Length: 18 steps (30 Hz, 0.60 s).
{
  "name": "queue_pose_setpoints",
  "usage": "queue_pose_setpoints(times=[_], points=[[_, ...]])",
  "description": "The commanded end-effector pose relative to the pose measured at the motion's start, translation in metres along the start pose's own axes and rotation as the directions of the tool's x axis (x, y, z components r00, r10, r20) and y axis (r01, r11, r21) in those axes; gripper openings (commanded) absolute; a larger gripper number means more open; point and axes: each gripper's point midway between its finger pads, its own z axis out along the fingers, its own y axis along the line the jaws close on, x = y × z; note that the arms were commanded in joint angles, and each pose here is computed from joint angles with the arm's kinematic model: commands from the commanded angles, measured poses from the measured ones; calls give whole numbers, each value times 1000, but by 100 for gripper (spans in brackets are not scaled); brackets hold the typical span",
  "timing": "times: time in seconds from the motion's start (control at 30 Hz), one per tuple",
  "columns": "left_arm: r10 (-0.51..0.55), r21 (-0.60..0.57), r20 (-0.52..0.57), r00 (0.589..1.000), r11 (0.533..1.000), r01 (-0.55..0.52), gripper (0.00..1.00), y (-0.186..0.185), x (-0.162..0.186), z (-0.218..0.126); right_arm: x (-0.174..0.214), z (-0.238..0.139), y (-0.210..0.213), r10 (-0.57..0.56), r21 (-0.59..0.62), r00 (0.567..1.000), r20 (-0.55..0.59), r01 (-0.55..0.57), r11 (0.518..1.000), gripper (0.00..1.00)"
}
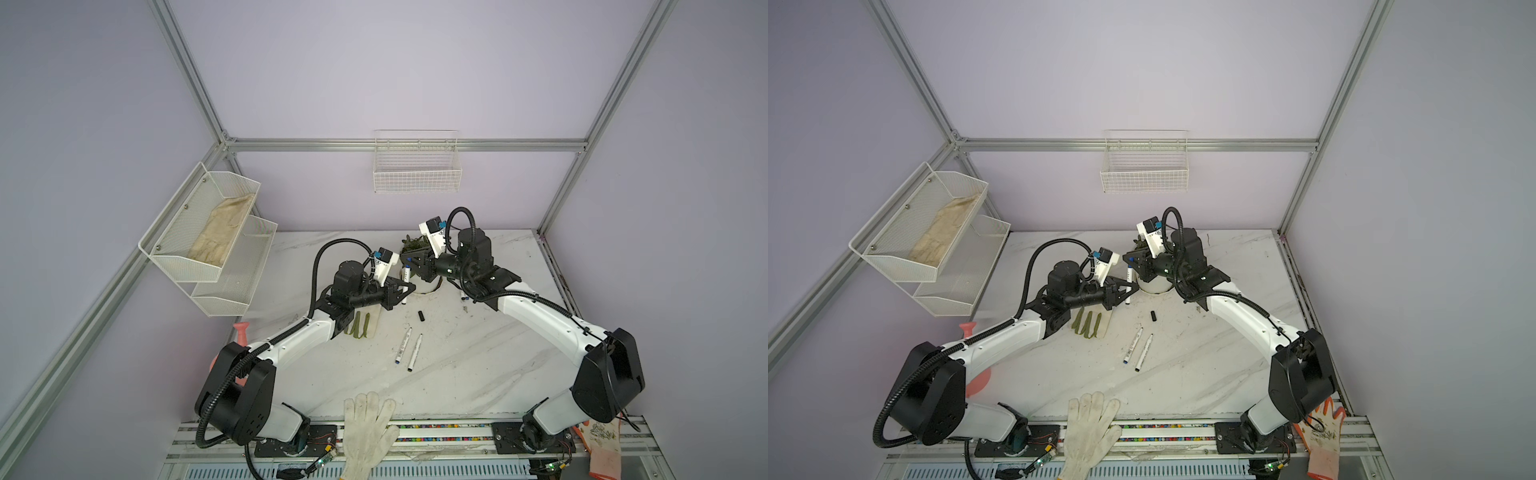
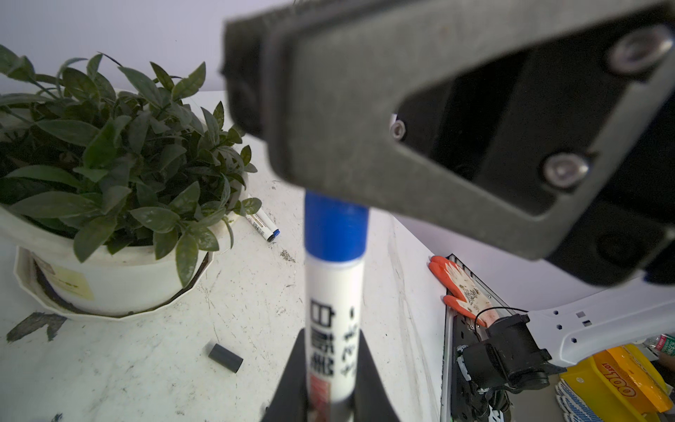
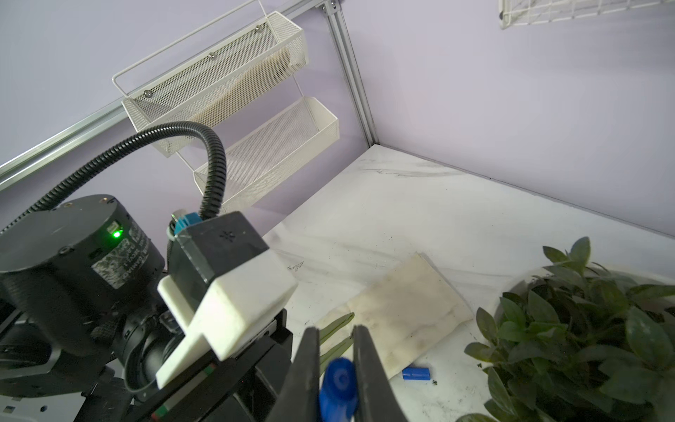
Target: Insert the pens into the pen caps
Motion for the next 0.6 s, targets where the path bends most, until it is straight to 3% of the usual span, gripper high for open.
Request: queue_pose_setpoints(times=[0.0,0.2,0.33,0.57], points=[[241,-254,521,819,960,-121,0,-1,-176,-86,132,-15,15,184,-74,889,-419,-235,969,0],[346,-400,464,815,903,-156,0,5,-173,-93,140,-15,26,206,-135,871,-447,-293,946,0],[373,-488,459,806,864,-121,0,17,-174,-100,165,-11,28,166,-92,833,-527,-250,964,0],[395,-502,517,759,858,-105,0,14,-188,-109,190,-9,31,146,-71,785,-602,-235,969,0]])
